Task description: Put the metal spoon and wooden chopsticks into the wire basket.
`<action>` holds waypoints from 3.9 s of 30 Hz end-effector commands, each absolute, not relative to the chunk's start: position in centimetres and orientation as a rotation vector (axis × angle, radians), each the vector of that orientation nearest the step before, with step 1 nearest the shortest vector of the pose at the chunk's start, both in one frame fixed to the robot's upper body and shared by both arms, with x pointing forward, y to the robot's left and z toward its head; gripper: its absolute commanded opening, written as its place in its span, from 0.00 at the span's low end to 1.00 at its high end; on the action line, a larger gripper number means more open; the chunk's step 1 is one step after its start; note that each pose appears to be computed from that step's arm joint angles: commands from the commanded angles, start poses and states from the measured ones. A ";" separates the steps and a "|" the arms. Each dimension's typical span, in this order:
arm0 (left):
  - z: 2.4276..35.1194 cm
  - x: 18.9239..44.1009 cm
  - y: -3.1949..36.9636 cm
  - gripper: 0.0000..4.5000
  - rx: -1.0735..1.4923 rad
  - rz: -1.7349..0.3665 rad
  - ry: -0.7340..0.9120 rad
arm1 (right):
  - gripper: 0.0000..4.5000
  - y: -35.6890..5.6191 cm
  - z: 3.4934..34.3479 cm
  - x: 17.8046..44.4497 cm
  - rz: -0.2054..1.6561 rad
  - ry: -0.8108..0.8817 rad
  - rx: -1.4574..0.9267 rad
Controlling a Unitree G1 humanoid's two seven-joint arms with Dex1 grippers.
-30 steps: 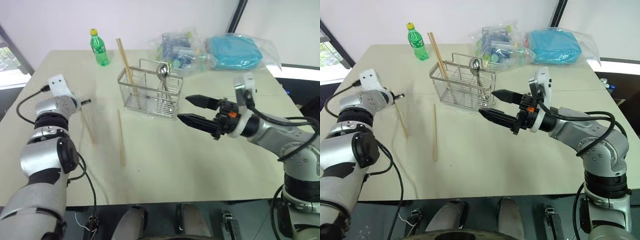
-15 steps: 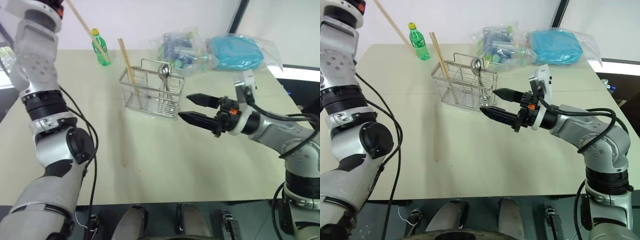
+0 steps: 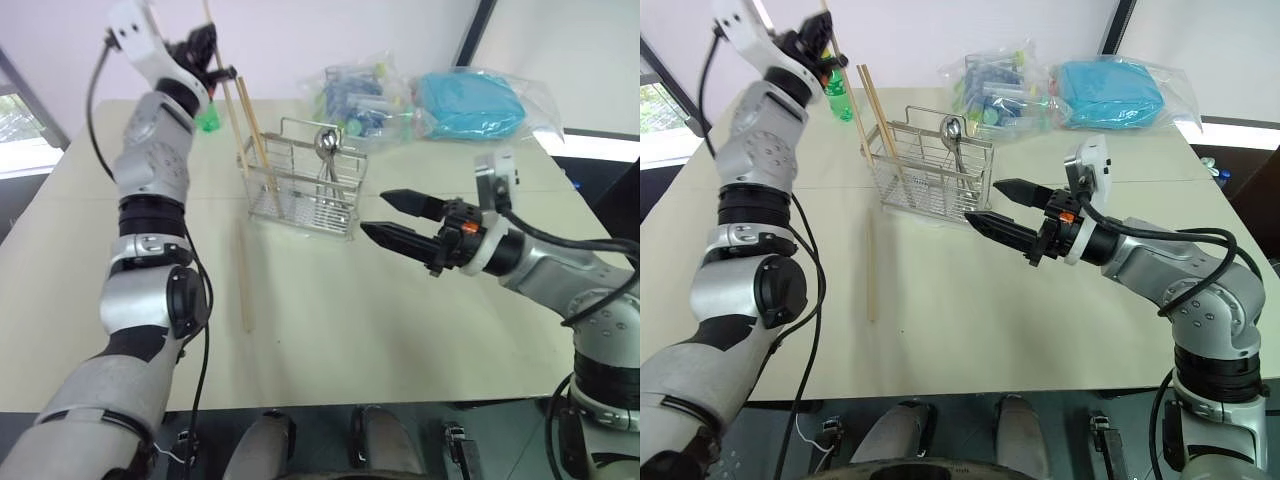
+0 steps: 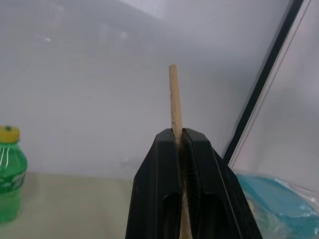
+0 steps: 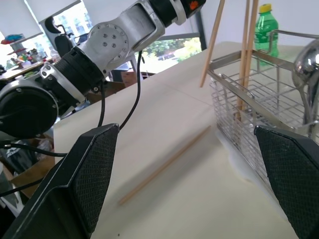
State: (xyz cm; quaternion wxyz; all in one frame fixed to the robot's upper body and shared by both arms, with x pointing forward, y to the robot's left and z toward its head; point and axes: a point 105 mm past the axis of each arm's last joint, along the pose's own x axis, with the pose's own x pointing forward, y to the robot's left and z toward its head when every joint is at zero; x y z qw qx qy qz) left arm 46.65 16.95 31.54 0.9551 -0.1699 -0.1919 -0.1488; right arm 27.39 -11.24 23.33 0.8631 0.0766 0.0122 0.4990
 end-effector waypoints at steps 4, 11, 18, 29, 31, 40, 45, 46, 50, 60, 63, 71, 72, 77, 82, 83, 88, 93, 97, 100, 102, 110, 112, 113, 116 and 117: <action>34.4 46.5 16.0 0.01 -0.325 -0.334 -0.473 | 1.00 -11.5 24.9 26.6 1.029 -0.053 0.146; 38.4 45.4 16.8 0.01 -0.333 -0.351 -0.562 | 1.00 -11.7 25.1 26.7 1.002 -0.067 0.158; 38.7 45.5 16.0 0.01 -0.278 -0.350 -0.582 | 1.00 -11.6 25.2 26.7 1.004 -0.070 0.162; 34.3 46.3 14.5 0.01 -0.149 -0.295 -0.573 | 1.00 -11.5 25.7 26.4 0.998 -0.067 0.188; 33.9 46.2 14.6 0.01 -0.146 -0.285 -0.583 | 1.00 -11.6 25.7 26.2 0.998 -0.063 0.191; 33.0 46.3 14.4 0.37 -0.176 -0.321 -0.552 | 1.00 -12.0 25.6 26.7 0.970 -0.058 0.202; 33.4 45.5 14.4 0.93 -0.191 -0.369 -0.554 | 1.00 -11.9 25.4 27.0 0.975 -0.056 0.198; 33.6 45.1 14.4 0.99 -0.193 -0.387 -0.550 | 1.00 -11.8 25.3 27.1 0.978 -0.055 0.193; 34.6 42.8 15.0 0.99 -0.166 -0.439 -0.551 | 1.00 -11.8 25.1 27.4 0.988 -0.051 0.182; 31.1 40.4 19.5 0.99 -0.096 -0.260 -0.103 | 1.00 -11.7 24.9 28.3 1.033 -0.043 0.137; 26.3 39.7 21.9 0.99 -0.123 -0.102 0.225 | 1.00 -11.6 24.4 28.4 1.051 -0.033 0.102; 20.3 37.8 20.5 0.99 -0.163 -0.065 0.568 | 1.00 -11.4 23.6 28.6 1.099 -0.015 0.072; 19.9 37.8 20.3 0.99 -0.161 -0.070 0.584 | 1.00 -11.2 23.3 28.4 1.114 -0.006 0.053; 17.7 37.5 18.8 0.99 -0.140 -0.117 0.677 | 1.00 -11.2 22.6 27.3 1.181 0.035 0.016; 15.0 37.0 17.8 0.99 -0.145 -0.141 0.792 | 1.00 -11.4 22.4 27.2 1.163 0.038 0.012; 14.7 37.0 17.7 0.99 -0.150 -0.135 0.813 | 1.00 -11.4 22.4 27.1 1.162 0.037 0.015; 13.7 37.3 17.3 0.99 -0.145 -0.111 0.882 | 1.00 -11.2 22.1 26.6 1.163 0.042 0.028; 12.8 37.9 16.7 0.99 -0.167 -0.080 0.951 | 1.00 -11.2 22.2 26.5 1.146 0.037 0.030; 11.9 38.5 16.7 0.99 -0.195 -0.048 0.980 | 1.00 -11.1 22.3 26.2 1.136 0.028 0.053; 11.7 38.9 16.8 0.87 -0.213 -0.033 0.979 | 1.00 -11.1 22.1 26.1 1.134 0.034 0.057; 11.8 39.2 16.9 0.67 -0.231 -0.024 0.973 | 1.00 -11.0 22.0 26.1 1.134 0.037 0.056; 12.4 39.6 17.5 0.02 -0.270 0.015 0.960 | 1.00 -11.2 22.1 26.3 1.135 0.041 0.052; 12.4 39.7 17.9 0.02 -0.278 0.033 0.953 | 1.00 -11.1 22.1 26.4 1.136 0.040 0.055; 12.5 39.7 18.1 0.02 -0.282 0.044 0.948 | 1.00 -11.1 22.1 26.4 1.137 0.040 0.056; 12.6 39.6 18.8 0.02 -0.292 0.072 0.940 | 1.00 -10.9 22.1 26.4 1.145 0.040 0.059; 12.7 39.5 19.3 0.02 -0.296 0.086 0.935 | 1.00 -10.9 22.1 26.4 1.149 0.041 0.059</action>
